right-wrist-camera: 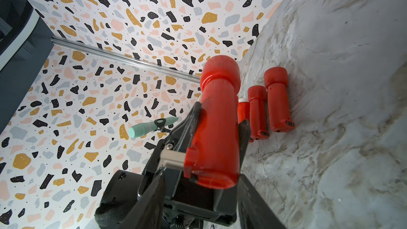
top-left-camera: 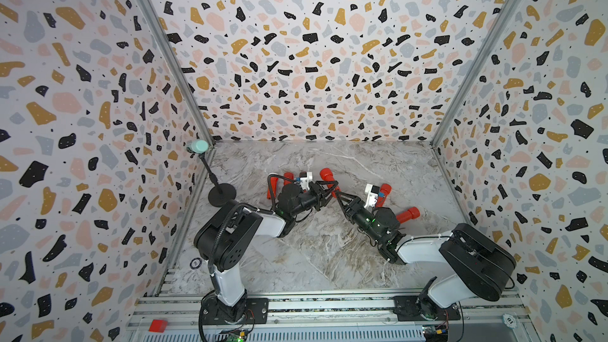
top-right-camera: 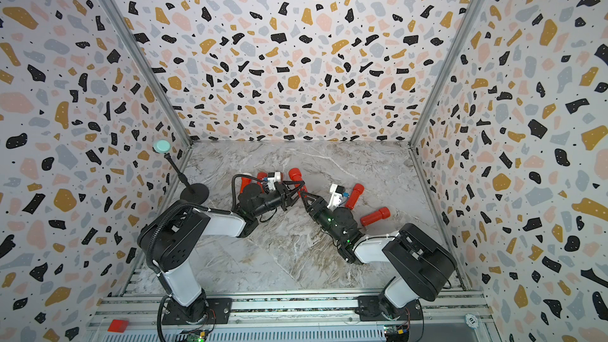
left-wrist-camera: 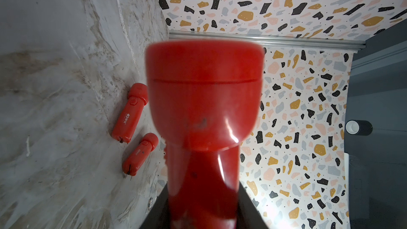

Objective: Close the plug at the bottom of the flashlight
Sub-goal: Close the plug of the flashlight.

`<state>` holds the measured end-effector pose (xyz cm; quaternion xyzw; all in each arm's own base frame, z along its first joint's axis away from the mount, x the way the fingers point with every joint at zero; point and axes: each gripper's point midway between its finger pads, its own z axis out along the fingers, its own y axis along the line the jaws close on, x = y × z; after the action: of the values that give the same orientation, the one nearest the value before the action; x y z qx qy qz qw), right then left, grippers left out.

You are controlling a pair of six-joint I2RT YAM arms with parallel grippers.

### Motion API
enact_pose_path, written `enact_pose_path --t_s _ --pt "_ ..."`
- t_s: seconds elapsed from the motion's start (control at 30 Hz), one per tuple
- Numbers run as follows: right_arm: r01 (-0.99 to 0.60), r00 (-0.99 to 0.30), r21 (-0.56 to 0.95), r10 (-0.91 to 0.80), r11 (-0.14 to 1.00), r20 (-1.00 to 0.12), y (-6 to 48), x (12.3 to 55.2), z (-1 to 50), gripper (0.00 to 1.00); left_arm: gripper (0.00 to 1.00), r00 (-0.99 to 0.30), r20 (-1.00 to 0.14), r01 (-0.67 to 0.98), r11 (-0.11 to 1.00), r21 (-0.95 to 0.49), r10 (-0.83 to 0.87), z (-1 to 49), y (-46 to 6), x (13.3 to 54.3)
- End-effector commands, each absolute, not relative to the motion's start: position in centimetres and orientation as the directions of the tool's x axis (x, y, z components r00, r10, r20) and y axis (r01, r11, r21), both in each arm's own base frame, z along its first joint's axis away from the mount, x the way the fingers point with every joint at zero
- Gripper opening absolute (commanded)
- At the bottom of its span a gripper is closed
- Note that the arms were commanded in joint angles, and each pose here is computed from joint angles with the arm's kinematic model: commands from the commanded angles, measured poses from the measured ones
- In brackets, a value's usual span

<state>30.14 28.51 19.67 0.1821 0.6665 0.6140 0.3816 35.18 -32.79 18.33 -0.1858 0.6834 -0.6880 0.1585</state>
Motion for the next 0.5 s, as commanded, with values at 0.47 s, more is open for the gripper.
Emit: enact_pose_path --t_s 0.47 --pt "-0.261 -0.624 0.956 0.732 0.135 -0.274 28.76 30.52 21.19 0.45 0.0 -0.892 -0.006 0.039 -0.063 -0.997 -0.453 20.55 -32.7 34.79"
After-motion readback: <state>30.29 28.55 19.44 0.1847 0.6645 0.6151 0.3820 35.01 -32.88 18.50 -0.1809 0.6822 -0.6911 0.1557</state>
